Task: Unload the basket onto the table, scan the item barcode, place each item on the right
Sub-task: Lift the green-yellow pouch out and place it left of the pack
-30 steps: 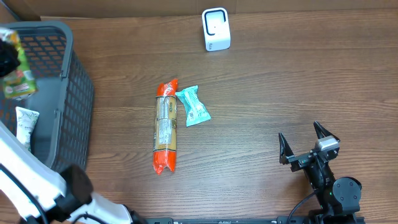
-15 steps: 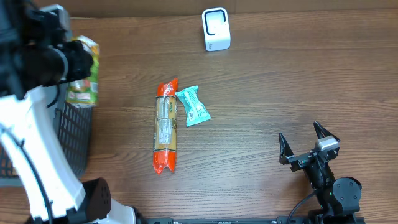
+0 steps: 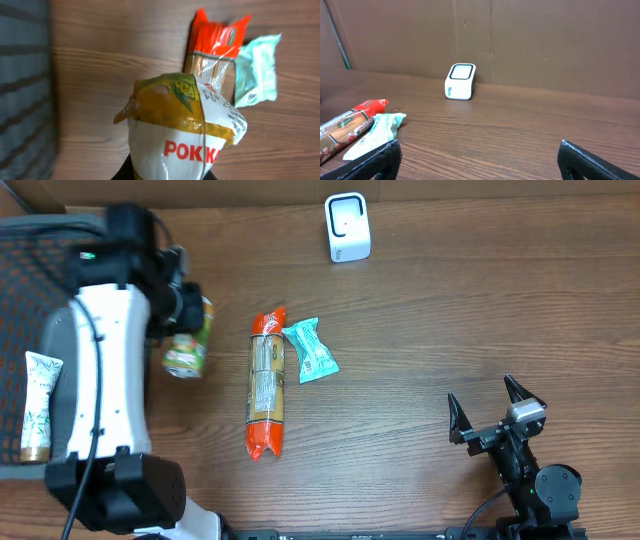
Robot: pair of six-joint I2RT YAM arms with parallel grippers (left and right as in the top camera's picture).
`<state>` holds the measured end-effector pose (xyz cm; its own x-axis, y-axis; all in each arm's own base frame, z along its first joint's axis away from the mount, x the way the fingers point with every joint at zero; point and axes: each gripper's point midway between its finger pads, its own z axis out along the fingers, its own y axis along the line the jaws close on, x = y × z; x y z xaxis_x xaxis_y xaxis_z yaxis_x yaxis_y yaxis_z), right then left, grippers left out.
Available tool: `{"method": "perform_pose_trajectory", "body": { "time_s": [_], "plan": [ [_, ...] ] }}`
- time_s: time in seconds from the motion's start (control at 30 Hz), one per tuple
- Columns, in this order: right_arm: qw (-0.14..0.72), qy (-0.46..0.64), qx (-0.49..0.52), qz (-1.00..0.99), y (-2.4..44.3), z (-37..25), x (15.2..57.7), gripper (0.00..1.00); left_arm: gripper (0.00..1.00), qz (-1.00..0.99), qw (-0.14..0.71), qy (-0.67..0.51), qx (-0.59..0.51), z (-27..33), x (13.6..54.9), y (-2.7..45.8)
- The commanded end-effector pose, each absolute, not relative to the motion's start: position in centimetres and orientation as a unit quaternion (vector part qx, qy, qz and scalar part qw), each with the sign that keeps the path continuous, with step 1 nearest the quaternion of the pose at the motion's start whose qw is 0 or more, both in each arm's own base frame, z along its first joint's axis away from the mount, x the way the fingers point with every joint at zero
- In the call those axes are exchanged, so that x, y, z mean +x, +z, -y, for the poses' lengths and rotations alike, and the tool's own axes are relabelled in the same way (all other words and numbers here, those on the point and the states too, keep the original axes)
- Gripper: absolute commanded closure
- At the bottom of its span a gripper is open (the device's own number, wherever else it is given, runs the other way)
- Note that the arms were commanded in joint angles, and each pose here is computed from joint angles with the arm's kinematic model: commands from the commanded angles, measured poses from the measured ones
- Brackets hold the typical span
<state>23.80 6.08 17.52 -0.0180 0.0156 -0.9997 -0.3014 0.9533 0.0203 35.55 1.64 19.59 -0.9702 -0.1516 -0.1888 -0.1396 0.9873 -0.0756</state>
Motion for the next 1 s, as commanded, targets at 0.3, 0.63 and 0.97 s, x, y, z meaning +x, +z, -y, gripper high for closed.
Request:
{"method": "perform_pose_trajectory", "body": {
  "time_s": [0.3, 0.63, 0.97],
  "plan": [
    [0.695, 0.112, -0.1, -0.703, 17.3, -6.0, 23.8, 0.0, 0.96, -0.993, 0.059, 0.012, -0.099, -0.8, 33.3, 6.9],
    [0.695, 0.112, -0.1, -0.703, 17.3, -6.0, 23.8, 0.0, 0.93, -0.989, 0.062, -0.071, -0.11, 3.3, 31.1, 0.3],
    [0.695, 0.112, -0.1, -0.703, 17.3, -6.0, 23.8, 0.0, 0.58, -0.982, 0.099, -0.135, -0.091, 9.8, 33.0, 1.2]
  ]
}}
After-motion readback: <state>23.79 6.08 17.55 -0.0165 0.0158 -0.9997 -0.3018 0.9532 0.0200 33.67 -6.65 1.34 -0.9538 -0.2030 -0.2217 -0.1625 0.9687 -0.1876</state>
